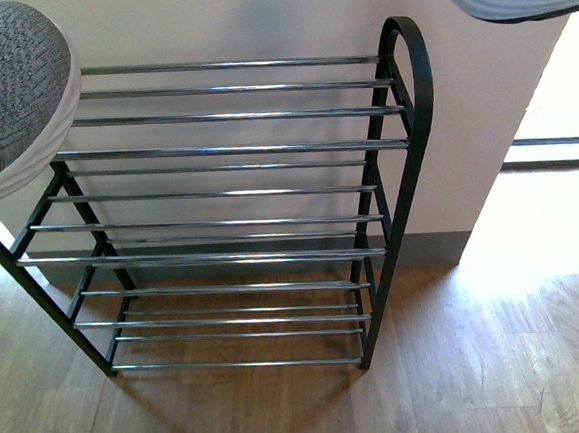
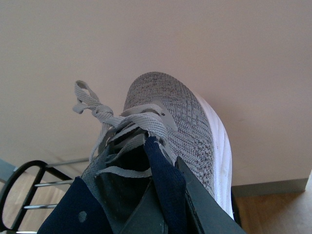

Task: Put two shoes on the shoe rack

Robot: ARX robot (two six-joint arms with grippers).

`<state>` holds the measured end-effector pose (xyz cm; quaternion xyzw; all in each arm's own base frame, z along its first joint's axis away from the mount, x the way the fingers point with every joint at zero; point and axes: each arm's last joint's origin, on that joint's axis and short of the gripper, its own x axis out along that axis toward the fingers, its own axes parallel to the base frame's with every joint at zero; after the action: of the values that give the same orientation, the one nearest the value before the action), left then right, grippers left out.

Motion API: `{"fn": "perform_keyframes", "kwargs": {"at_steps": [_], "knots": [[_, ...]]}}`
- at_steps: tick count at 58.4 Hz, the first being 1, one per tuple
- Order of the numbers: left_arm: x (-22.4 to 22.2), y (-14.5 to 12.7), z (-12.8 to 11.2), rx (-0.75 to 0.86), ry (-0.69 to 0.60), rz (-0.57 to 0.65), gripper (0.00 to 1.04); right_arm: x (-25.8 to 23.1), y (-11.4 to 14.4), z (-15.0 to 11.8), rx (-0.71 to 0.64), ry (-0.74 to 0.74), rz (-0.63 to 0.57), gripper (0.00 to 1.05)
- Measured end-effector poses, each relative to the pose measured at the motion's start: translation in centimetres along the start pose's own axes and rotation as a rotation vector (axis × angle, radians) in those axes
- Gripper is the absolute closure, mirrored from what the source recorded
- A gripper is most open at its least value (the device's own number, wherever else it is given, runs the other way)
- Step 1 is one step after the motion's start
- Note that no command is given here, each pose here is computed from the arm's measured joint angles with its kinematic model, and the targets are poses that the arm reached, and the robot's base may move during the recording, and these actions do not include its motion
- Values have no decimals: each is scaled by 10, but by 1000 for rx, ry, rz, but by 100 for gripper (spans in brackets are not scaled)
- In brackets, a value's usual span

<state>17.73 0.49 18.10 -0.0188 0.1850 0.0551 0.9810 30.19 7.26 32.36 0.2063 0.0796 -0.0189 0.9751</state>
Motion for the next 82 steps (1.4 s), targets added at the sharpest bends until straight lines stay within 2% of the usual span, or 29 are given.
{"fn": "perform_keyframes", "kwargs": {"at_steps": [12,18,30,50,82], "knots": [[0,0,0,0,0,0,103,20,24,-20,53,27,-44,104],[0,0,0,0,0,0,103,35,35,-41,57,71,-63,104],[0,0,0,0,0,0,103,58,44,-67,52,111,-106,104],[0,0,0,0,0,0,103,103,34,-91,58,79,-225,104],[0,0,0,0,0,0,103,134,22,-104,66,99,-243,104]]}}
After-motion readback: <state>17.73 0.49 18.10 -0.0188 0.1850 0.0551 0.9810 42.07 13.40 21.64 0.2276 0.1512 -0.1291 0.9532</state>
